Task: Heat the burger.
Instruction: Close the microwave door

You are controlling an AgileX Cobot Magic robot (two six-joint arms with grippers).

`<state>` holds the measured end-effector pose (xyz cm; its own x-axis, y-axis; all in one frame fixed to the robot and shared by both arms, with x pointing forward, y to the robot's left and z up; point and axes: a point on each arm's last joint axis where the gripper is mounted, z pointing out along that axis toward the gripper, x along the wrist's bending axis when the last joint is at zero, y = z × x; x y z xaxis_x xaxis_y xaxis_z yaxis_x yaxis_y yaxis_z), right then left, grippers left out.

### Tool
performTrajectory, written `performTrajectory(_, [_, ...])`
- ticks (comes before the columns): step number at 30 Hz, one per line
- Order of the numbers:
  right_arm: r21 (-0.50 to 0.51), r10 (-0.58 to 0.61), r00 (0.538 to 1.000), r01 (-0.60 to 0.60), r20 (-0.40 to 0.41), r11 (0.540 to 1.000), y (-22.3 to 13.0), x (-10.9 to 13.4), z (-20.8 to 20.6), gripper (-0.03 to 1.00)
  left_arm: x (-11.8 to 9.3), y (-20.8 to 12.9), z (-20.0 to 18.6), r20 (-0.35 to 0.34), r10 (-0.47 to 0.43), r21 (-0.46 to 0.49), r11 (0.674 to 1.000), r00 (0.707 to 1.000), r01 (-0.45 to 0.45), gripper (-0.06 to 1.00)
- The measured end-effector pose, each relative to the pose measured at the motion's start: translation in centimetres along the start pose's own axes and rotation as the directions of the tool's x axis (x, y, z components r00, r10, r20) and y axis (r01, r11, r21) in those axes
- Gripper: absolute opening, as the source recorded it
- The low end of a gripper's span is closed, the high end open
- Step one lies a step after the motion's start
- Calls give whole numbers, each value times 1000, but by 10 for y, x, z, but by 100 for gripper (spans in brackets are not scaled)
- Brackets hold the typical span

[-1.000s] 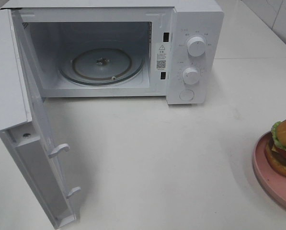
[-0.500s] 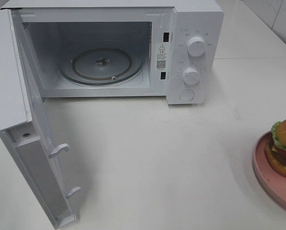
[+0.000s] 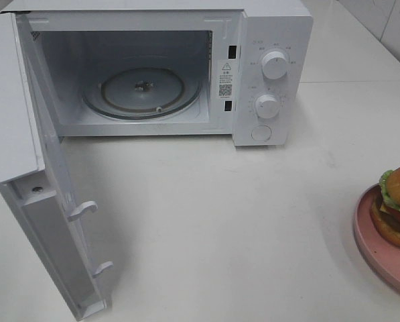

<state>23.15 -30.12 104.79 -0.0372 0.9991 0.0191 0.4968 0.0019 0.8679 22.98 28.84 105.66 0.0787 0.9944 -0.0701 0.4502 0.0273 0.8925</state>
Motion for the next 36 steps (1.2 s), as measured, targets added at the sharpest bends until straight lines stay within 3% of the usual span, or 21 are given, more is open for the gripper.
performTrajectory(5, [0,0,1000,0,0,1000,0,0,0,76,1,8,-1,-12,5,-9,1000,1000,-5,97])
performTrajectory(11, [0,-1,1000,1,0,1000,0,0,0,76,6,27,18,-42,6,28,1000,999,-4,82])
performTrajectory(12, [0,-1,1000,1,0,1000,0,0,0,76,7,34,25,-46,2,23,1000,999,-1,72])
performTrajectory(14, [0,-2,1000,2,0,1000,0,0,0,76,8,37,29,-47,0,24,1000,999,1,65])
performTrajectory(16, [0,-2,1000,2,0,1000,0,0,0,76,12,46,50,-59,-5,54,999,998,9,46])
performTrajectory(17, [0,-2,1000,2,0,1000,0,0,0,76,12,46,50,-59,-5,54,999,998,9,46])
performTrajectory(18, [0,-2,1000,2,0,1000,0,0,0,76,13,46,55,-64,-4,65,998,998,8,31])
performTrajectory(19, [0,-2,1000,2,0,1000,0,0,0,76,13,46,55,-64,-4,65,998,998,8,31])
performTrajectory(20, [0,-2,1000,2,0,1000,0,0,0,76,16,46,69,-77,3,96,995,997,5,14])
performTrajectory(23, [0,-2,1000,2,0,1000,0,0,0,76,20,46,88,-89,9,90,996,996,-1,1])
performTrajectory(30, [0,-2,1000,2,0,1000,0,0,0,76,26,37,123,-102,11,17,1000,995,-9,0])
performTrajectory(36, [0,-2,1000,2,0,1000,0,0,0,76,35,30,152,-143,-25,-153,988,989,3,0])
